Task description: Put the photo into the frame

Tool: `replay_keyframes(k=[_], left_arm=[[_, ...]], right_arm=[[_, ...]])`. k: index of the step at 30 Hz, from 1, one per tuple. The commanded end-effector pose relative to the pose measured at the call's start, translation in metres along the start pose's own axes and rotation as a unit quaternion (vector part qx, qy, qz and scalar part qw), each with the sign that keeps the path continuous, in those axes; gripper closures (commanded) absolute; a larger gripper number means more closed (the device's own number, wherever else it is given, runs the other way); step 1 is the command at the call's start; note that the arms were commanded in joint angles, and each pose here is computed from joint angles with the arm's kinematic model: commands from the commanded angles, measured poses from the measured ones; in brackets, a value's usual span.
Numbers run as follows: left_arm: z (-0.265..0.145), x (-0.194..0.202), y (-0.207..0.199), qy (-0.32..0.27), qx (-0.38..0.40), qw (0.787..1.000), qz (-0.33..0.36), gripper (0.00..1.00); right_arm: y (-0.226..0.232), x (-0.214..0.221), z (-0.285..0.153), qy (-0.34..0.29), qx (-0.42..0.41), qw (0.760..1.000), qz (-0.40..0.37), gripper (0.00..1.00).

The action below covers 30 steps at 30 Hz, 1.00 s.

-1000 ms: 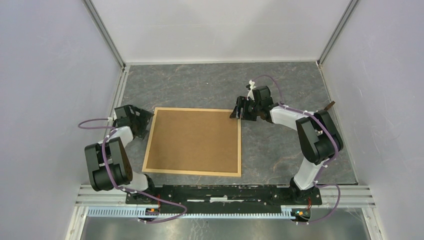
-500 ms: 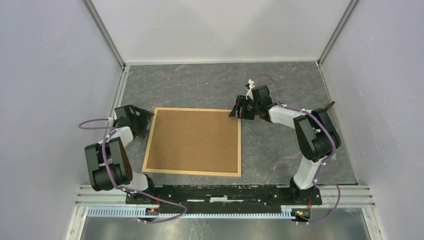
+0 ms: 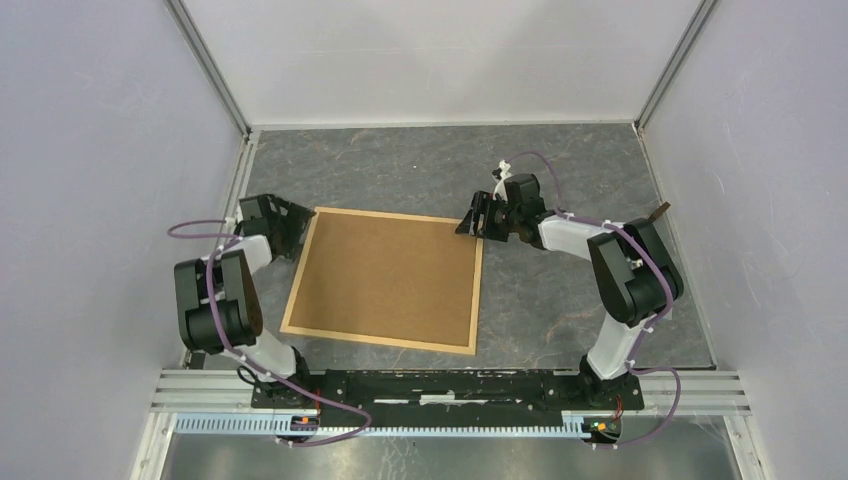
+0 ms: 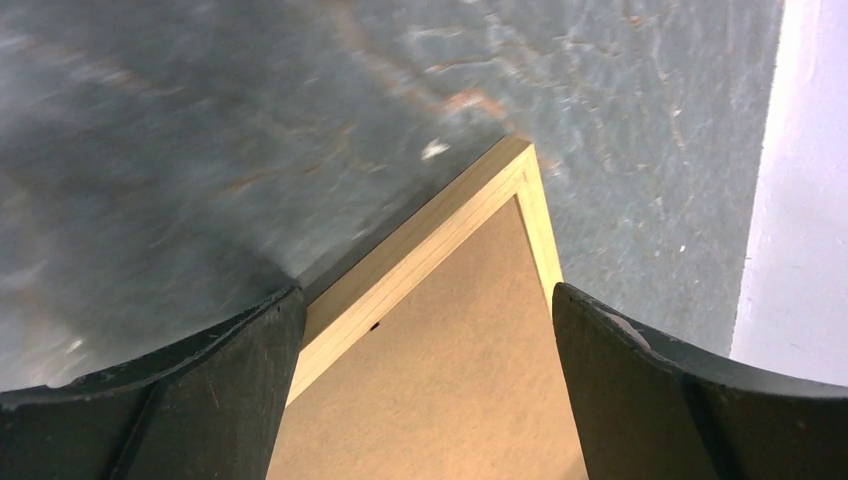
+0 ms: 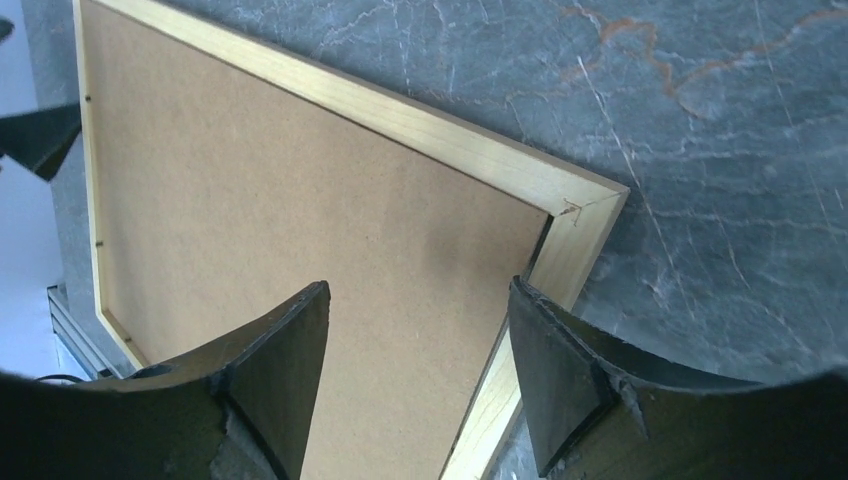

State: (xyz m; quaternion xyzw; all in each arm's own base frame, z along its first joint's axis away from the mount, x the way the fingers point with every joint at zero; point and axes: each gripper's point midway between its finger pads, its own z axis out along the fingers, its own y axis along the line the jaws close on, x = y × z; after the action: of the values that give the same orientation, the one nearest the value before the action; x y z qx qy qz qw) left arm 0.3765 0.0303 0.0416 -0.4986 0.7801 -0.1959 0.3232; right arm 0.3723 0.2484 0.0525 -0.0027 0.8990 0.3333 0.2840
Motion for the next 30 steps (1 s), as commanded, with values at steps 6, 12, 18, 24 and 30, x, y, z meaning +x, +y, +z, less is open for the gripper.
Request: replay_keyframes(k=[6,12,18,24,30], left_arm=[[0.052,0.06,-0.103,0.121,0.086,0.987,0.064,0.0],[0.02,0.044,-0.163,0.059,0.036,0.968,0.243,0.0],[-0.061,0.045,-0.09,0.028,-0.021,0.969,0.244,0.0],[-0.128,0.109,0.012,0.089,-0.039,0.982,0.16,0.0],[-0.149,0.155,0.07,0.128,-0.068,0.984,0.102,0.0]], right_arm=[[-0.011,-0.026,-0.041,-0.034,0.012,0.999,-0.036,0.24],[-0.033,-0.063,-0.05,-0.049,0.034,0.996,-0.073,0.13],[-0.044,-0.082,-0.025,-0.016,0.019,0.994,-0.105,0.08],[-0.045,-0.086,-0.003,-0.003,-0.014,0.996,-0.094,0.08],[-0.054,-0.065,0.013,0.02,-0.028,0.997,-0.064,0.09]])
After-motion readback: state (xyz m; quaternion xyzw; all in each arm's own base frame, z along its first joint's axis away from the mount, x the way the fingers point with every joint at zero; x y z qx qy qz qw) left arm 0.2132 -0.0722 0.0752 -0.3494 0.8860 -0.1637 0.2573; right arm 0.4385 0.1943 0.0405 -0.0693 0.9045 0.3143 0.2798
